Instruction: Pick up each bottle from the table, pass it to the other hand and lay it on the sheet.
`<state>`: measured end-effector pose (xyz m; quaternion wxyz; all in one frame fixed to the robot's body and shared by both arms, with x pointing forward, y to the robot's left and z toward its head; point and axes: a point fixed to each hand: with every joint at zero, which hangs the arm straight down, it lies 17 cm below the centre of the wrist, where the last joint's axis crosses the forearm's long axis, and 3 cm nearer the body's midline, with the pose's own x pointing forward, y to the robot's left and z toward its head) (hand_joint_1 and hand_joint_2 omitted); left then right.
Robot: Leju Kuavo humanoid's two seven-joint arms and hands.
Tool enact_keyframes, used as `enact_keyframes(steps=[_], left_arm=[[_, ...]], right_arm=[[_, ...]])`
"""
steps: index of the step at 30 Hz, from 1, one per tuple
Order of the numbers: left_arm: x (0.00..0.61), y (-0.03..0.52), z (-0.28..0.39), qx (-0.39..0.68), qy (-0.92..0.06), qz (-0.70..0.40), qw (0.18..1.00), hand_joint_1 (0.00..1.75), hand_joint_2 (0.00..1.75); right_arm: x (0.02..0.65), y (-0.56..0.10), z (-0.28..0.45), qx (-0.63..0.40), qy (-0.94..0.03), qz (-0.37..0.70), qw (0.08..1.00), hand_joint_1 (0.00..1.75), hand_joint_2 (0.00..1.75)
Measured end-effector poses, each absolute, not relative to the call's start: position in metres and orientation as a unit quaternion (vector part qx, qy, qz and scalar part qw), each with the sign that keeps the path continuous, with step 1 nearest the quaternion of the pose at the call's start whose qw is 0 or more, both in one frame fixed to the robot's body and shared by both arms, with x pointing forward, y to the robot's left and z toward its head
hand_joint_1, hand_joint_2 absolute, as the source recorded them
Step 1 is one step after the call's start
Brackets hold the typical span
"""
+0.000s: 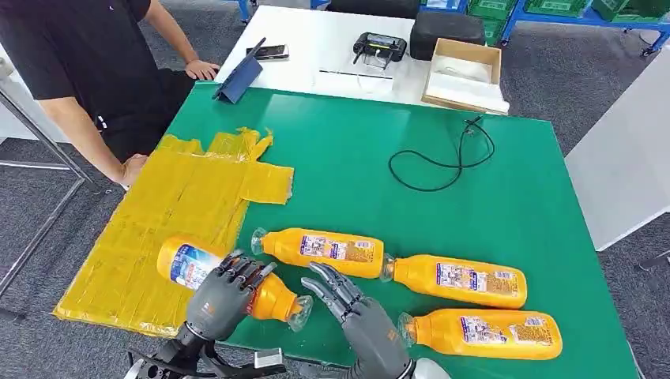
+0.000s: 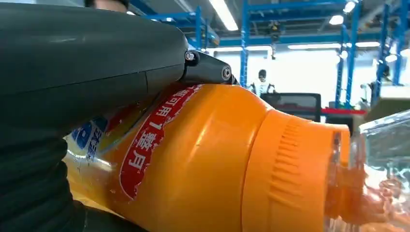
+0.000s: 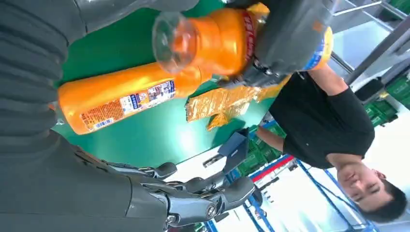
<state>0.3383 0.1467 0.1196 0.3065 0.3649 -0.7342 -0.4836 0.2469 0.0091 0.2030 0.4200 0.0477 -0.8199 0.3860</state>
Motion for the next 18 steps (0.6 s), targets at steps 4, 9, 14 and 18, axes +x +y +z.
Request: enact_keyframes(steps=[4, 9, 14, 18], left_arm=[[0.345, 0.153, 0.093, 0.363, -0.705, -0.513, 0.33, 1.75, 1.75], [0.351, 0.164, 0.049, 0.348, -0.666, -0.548, 0.367, 1.55, 1.75], [0.358, 0.171, 0.023, 0.341, -0.635, -0.584, 0.374, 0.0, 1.75], [0.365, 0.172, 0.019, 0.341, -0.63, -0.591, 0.371, 0.0, 1.75]], right_arm=[[0.247, 0.009, 0.202, 0.051, -0.82, 0.385, 0.42, 0.0, 1.75], [0.246, 0.01, 0.2, 0.055, -0.82, 0.385, 0.42, 0.0, 1.75], [0.248, 0.01, 0.186, 0.045, -0.803, 0.403, 0.436, 0.0, 1.75], [0.248, 0.008, 0.18, 0.048, -0.792, 0.41, 0.45, 0.0, 1.75]])
